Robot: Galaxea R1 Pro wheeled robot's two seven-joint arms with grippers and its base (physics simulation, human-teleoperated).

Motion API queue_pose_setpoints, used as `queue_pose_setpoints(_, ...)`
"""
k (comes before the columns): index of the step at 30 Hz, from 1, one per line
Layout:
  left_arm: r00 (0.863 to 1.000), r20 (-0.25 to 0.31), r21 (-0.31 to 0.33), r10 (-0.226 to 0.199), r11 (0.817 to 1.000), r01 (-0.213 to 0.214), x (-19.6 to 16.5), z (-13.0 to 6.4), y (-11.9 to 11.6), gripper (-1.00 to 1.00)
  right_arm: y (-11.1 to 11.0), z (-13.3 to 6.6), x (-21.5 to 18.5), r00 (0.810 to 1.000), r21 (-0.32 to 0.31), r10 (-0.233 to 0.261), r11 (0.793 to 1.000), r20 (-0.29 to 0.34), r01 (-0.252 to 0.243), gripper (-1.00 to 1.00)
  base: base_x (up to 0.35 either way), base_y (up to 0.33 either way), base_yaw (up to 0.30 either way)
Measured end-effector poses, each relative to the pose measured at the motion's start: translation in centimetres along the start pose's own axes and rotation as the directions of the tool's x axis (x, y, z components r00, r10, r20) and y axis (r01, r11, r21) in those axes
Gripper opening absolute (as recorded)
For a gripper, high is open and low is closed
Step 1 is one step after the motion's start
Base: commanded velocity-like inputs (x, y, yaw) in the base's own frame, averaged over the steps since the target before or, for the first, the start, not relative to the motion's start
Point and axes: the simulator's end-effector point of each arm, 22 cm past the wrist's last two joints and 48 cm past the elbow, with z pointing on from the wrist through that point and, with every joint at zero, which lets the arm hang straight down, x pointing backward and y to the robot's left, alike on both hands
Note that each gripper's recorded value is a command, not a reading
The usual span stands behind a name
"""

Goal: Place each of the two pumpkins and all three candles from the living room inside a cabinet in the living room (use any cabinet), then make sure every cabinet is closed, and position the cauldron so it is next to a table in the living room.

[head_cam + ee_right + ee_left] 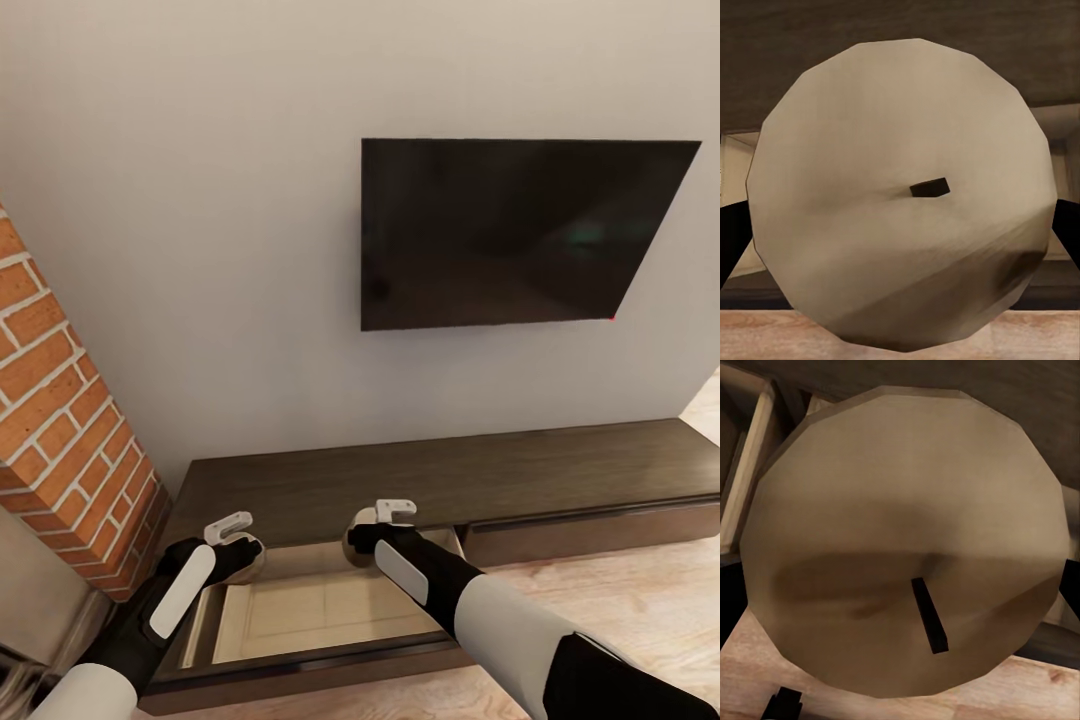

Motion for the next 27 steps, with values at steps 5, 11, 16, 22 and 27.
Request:
queue_pose_setpoints(5,1.000,-0.002,0.004,-0.001,1.000,0.001,0.2,0.5,-0.2,-1.00,-0.2,0.5,0.3,1.000,0.002,-0.001,1.000,-0.002,0.001,-1.00,0.000,0.000,0.000)
queue_pose_setpoints(11,1.000,-0.004,0.005,-0.001,1.000,0.001,0.5,1.2,-0.3,-1.00,-0.3,1.2,0.5,1.000,0.003,0.001,1.000,-0.001,-0.001,-1.00,0.000,0.000,0.000)
queue_pose_setpoints(16,1.000,-0.004,0.004,0.000,1.000,0.000,0.6,1.8,-0.1,-1.00,-0.4,1.7,0.7,1.000,0.001,0.000,1.000,0.000,0.000,-1.00,0.000,0.000,0.000)
queue_pose_setpoints(22,1.000,-0.004,0.007,-0.001,1.000,0.001,0.8,2.5,-0.2,-1.00,-0.2,2.2,0.8,1.000,-0.004,-0.005,1.000,0.006,0.005,-1.00,0.000,0.000,0.000)
queue_pose_setpoints(27,1.000,-0.003,0.005,0.000,1.000,0.000,0.9,3.0,0.0,-1.00,-0.4,2.8,1.0,1.000,-0.003,-0.006,1.000,0.007,0.006,-1.00,0.000,0.000,0.000)
